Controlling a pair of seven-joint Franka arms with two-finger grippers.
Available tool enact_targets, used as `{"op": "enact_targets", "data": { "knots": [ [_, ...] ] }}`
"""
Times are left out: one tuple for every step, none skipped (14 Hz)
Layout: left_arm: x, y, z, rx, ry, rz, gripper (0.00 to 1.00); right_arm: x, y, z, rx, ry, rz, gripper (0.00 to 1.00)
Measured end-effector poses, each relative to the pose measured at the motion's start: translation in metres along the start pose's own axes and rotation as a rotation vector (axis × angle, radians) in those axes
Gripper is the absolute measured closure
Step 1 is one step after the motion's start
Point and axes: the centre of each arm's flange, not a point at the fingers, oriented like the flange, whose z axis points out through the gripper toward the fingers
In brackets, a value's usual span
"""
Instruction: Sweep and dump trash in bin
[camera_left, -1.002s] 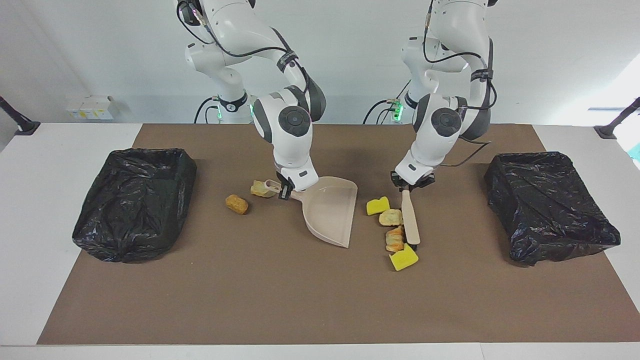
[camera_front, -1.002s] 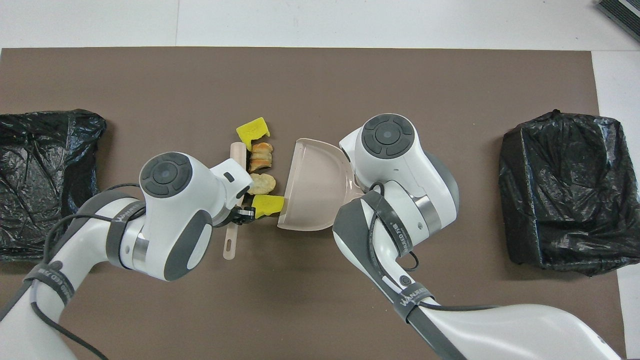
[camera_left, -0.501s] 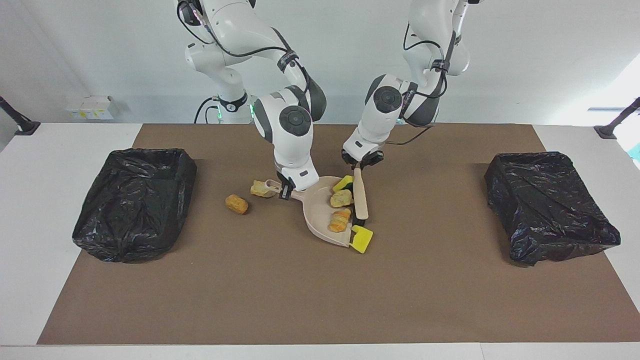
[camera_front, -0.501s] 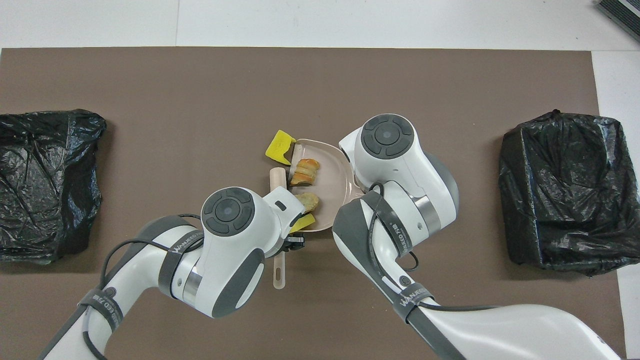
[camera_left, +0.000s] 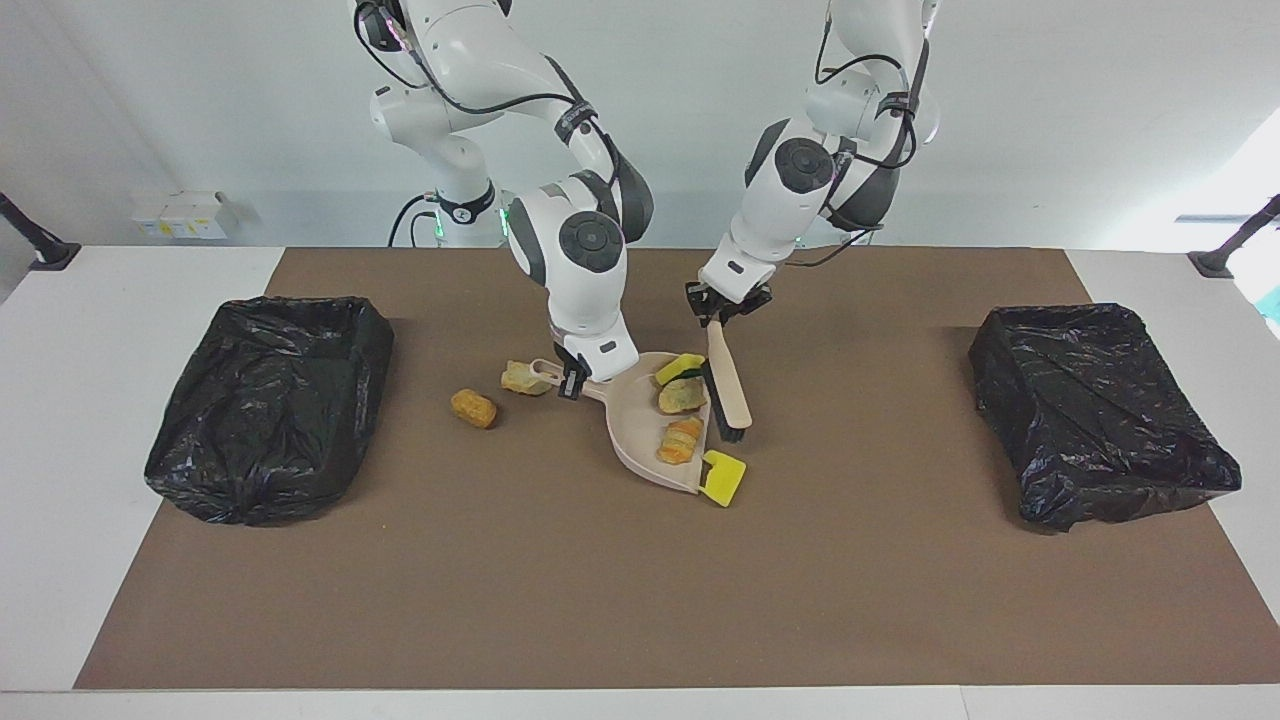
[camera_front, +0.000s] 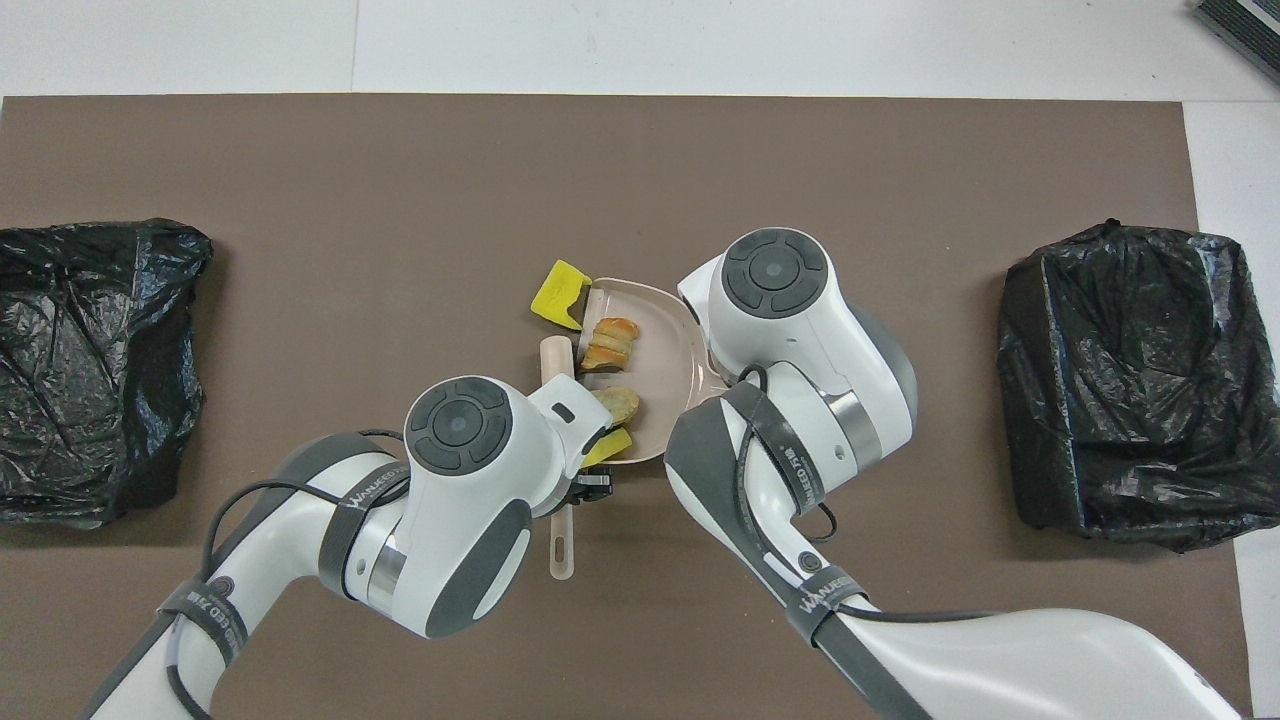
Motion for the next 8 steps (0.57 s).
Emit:
{"op": "enact_targets", "data": {
  "knots": [
    [0.01,-0.009,-0.008,0.029,0.033,0.048,0.74,0.0,0.0,0.0,0.0,0.0,0.0,0.69],
    [0.023,-0.018,-0.016,0.058,0.065,0.089,0.74,0.0,0.0,0.0,0.0,0.0,0.0,0.69],
    [0.039,-0.029,-0.024,0.078,0.091,0.115,0.74,0.0,0.0,0.0,0.0,0.0,0.0,0.69],
    [0.056,-0.04,-0.031,0.092,0.113,0.136,0.74,0.0,0.0,0.0,0.0,0.0,0.0,0.69],
    [0.075,-0.051,-0.037,0.105,0.13,0.155,0.74,0.0,0.0,0.0,0.0,0.0,0.0,0.69],
    [0.091,-0.061,-0.037,0.121,0.136,0.178,0.74,0.0,0.0,0.0,0.0,0.0,0.0,0.69],
    [0.104,-0.067,-0.03,0.149,0.136,0.212,0.74,0.0,0.0,0.0,0.0,0.0,0.0,0.69],
    [0.113,-0.071,-0.02,0.184,0.132,0.247,0.74,0.0,0.0,0.0,0.0,0.0,0.0,0.69]
  ]
}}
